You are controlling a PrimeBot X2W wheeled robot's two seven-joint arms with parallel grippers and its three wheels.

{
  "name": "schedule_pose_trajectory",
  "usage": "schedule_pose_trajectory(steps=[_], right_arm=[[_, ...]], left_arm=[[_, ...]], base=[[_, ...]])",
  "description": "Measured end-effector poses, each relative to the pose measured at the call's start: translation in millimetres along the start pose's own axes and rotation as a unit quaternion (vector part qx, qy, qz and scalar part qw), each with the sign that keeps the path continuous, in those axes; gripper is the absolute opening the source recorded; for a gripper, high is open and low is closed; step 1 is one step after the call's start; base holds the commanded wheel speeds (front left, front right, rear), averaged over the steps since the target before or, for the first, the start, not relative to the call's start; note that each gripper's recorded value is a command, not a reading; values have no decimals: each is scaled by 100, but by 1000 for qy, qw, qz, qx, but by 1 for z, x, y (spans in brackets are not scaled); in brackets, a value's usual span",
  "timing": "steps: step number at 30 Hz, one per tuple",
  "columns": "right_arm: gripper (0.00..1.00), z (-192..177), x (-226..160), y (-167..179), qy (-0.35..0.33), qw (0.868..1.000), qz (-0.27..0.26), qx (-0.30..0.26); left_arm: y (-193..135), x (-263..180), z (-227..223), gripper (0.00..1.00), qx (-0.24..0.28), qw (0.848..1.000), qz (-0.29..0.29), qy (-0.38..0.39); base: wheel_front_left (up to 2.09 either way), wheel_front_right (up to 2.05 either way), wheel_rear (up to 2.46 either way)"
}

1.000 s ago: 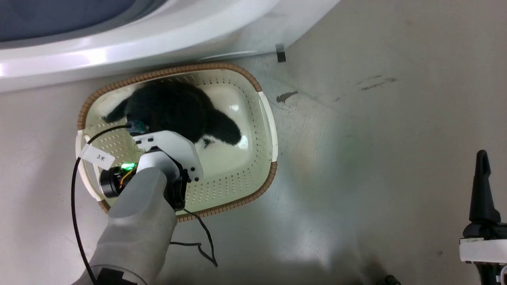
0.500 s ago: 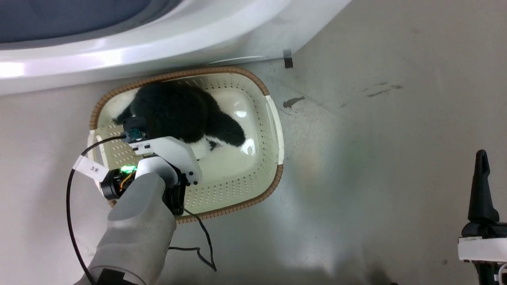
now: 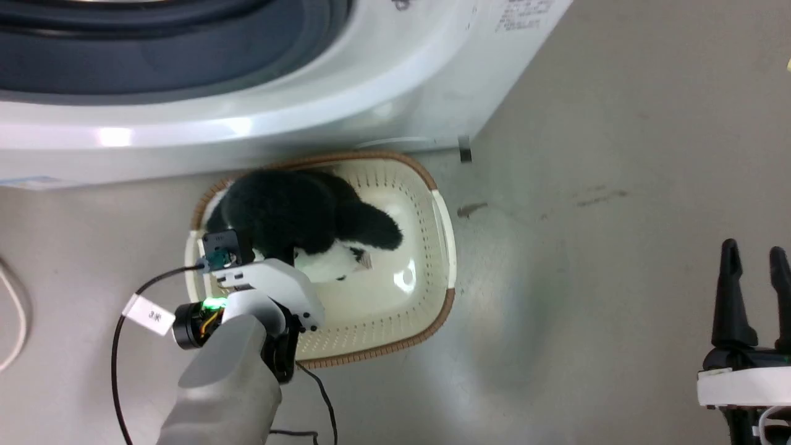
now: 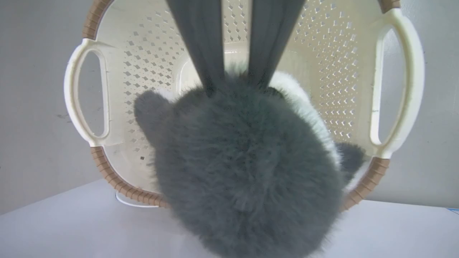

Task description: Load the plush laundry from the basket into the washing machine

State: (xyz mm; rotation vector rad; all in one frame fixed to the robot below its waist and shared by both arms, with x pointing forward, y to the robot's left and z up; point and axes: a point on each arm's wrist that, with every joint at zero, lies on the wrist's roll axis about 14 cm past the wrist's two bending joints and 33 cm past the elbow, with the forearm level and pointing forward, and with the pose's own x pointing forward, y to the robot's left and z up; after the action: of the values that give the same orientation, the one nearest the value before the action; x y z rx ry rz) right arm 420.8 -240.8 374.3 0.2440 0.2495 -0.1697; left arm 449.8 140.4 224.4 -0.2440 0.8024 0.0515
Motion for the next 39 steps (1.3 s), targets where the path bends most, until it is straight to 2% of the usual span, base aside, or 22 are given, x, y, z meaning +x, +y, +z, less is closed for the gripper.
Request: schedule_pose_trajectory(steps=[8,17,30,39], right_arm=[[100,25,-11,19,-29,999,28,6],[100,50,-36,37,-56,997,58,16],[100,83,-64,61,-102,989,98,29],[100,87,-72,65,-109,988,107,35]], left_arm=[[-8,-42,34,0,-18,997,-24,-76],[-14,-113,71,0,-30,981,-47,-188],[-21,-223,129,0,-35,935,-64,-346],[-21,-264,175,0,-27,907,-70,-414]], base=[[0,0,0],[0,0,0],[0,0,0],[0,0,0]])
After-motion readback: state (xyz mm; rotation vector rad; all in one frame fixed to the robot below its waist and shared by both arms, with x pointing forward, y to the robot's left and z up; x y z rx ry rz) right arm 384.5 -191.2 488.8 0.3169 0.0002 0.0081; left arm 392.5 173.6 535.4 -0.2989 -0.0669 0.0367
